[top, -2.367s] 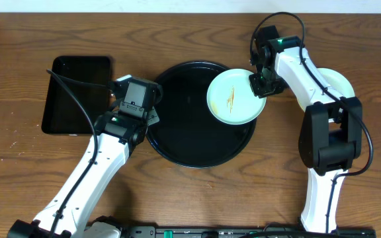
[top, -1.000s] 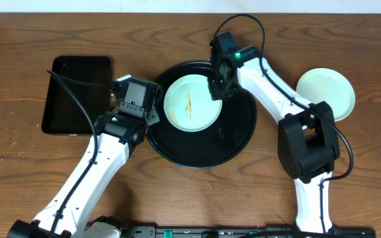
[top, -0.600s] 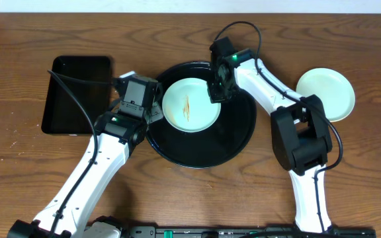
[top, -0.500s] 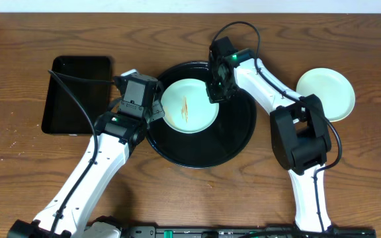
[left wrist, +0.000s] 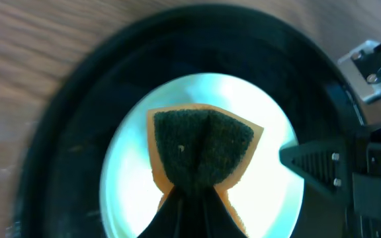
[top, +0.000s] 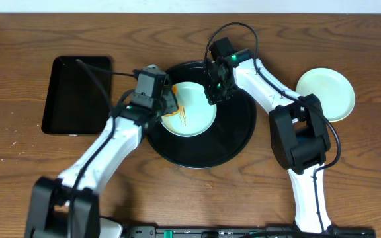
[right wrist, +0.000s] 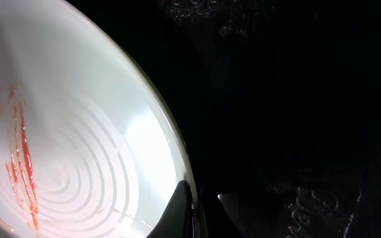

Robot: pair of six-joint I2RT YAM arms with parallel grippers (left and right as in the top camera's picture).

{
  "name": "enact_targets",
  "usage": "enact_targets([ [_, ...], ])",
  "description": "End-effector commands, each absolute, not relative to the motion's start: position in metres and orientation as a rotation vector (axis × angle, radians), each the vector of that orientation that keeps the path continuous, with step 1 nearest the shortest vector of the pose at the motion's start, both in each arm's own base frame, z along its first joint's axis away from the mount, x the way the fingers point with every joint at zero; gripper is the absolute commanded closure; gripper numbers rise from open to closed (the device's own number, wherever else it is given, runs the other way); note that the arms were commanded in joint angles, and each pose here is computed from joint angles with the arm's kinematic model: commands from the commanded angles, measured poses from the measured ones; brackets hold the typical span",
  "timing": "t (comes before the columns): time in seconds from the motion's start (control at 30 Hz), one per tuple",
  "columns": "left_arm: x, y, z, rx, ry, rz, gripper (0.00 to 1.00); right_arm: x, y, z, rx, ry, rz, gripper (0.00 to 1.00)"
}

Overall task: Clean dirty plates on tray and stack at the side
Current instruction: 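Lower the sponge onto the white plate and scrub with the left gripper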

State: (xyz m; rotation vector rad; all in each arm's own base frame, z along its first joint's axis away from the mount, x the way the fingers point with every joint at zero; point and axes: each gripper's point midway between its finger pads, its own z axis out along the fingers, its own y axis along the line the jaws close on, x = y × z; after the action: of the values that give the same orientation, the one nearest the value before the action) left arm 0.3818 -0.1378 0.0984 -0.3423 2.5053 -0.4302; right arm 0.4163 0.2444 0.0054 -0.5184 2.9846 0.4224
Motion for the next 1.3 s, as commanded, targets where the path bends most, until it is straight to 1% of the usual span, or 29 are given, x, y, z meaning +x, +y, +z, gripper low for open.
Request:
enact_targets([
  [0.0, 0.385, -0.164, 0.082, -0.264, 2.54, -0.592, 0.93, 0.399, 0.245, -0.027, -0.585, 3.06, 0.387, 0.99],
  [0.17, 0.398, -0.173, 0.062, -0.302, 2.533, -0.635, 0.92, 0.398, 0.246, -0.027, -0.587, 3.06, 0.386, 0.99],
  [0.27, 0.398, -0.181, 0.052, -0.332, 2.543, -0.654, 0.92, 0.398, 0.246, -0.028, -0.585, 3.061, 0.386, 0.99],
  [0.4, 0.396, -0.196, 0.051, -0.284, 2.534, -0.652, 0.92, 0.399, 0.246, -0.028, -0.58, 3.061, 0.386, 0.99],
  [0.87, 0.39, -0.187, 0.047, -0.266, 2.446, -0.208, 0.92, 0.398, 0.245, -0.028, -0.58, 3.062, 0.38, 0.99],
  [1.13, 0.39, -0.194, 0.049, -0.253, 2.413, -0.189, 0.92, 0.398, 0.245, -0.028, -0.58, 3.062, 0.38, 0.99],
  [1.27, 0.39, -0.194, 0.04, -0.325, 2.42, -0.204, 0.92, 0.398, 0.245, -0.028, -0.581, 3.063, 0.38, 0.99],
])
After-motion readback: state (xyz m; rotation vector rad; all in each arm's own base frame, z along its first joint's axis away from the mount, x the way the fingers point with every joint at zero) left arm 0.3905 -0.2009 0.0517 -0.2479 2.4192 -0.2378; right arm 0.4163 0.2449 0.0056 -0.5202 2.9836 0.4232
